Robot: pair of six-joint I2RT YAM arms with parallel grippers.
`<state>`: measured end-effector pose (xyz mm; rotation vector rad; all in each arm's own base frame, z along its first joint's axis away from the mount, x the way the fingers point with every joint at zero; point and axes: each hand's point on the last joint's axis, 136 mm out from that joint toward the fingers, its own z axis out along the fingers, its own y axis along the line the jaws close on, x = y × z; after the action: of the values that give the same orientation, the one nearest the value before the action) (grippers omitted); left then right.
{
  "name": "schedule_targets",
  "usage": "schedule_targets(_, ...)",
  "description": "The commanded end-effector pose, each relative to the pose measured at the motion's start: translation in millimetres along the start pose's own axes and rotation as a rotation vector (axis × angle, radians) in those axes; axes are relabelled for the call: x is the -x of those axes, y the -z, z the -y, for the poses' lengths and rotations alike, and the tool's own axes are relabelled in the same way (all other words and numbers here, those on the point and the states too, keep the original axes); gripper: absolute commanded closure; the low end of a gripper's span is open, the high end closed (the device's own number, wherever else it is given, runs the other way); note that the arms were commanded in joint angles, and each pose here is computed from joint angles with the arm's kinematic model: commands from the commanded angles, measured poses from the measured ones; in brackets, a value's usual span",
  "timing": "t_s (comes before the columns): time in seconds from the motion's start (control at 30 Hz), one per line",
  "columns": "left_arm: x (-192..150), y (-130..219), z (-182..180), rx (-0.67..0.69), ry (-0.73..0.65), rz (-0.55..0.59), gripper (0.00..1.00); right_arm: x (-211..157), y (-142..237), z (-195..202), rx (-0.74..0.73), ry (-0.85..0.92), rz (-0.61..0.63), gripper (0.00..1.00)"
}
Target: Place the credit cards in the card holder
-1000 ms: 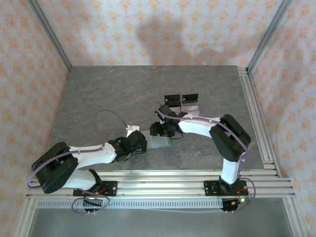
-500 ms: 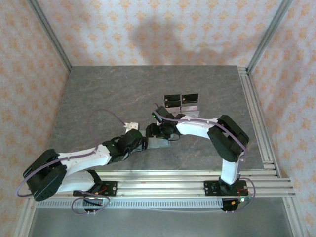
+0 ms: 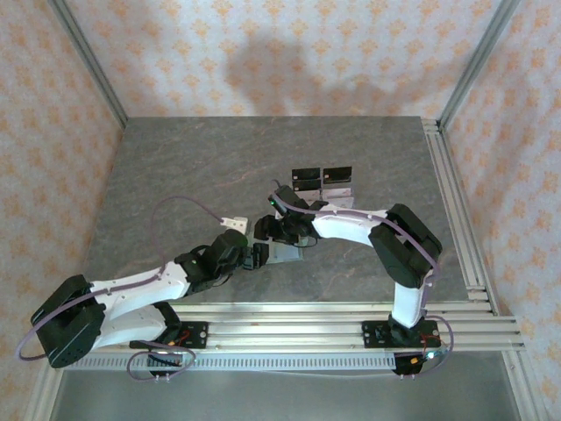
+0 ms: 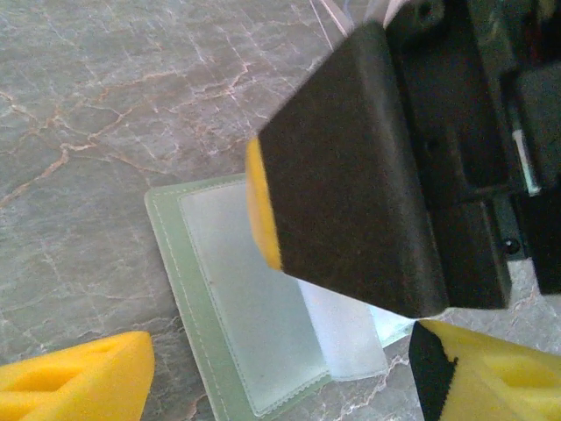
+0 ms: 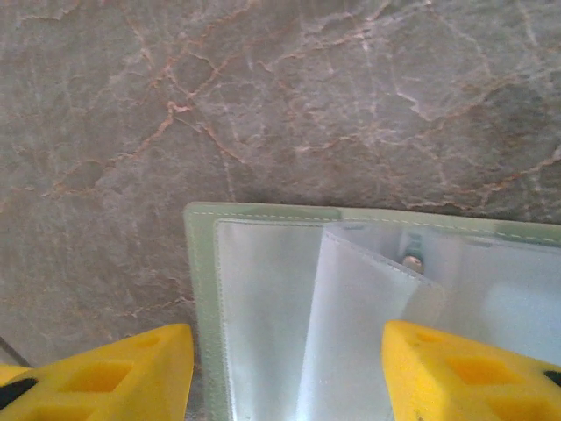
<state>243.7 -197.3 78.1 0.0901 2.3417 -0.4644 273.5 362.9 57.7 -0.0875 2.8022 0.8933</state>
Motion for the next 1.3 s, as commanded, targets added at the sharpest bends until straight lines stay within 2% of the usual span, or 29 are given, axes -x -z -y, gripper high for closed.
schedule_targets(0.0, -4, -6, 4, -0.008, -0.026, -0.013, 0.22, 4, -5, -10, 0.021, -0.002, 0.003, 0.41)
schedule_targets(0.5, -13, -31, -10, 0.114, -0.053, -0.046, 0.24, 7, -4, -19, 0.047, -0.003, 0.0, 0.42)
schedule_targets(0.73, -21, -32, -17, 0.138, -0.056, -0.059, 0.24, 26, 28, -25, 0.042, 0.001, 0.099, 0.4)
schedule_targets(0.93, -23, -31, -19, 0.143, -0.055, -0.059, 0.24, 36, 46, -2, 0.007, -0.048, 0.159, 0.38)
schedule_targets(1.1, -22, -30, -20, 0.144, -0.055, -0.055, 0.24, 27, 35, 9, 0.009, -0.081, 0.128, 0.37)
schedule_targets(1.27, -21, -29, -20, 0.142, -0.056, -0.052, 0.24, 17, 18, 0, 0.05, -0.091, 0.082, 0.37)
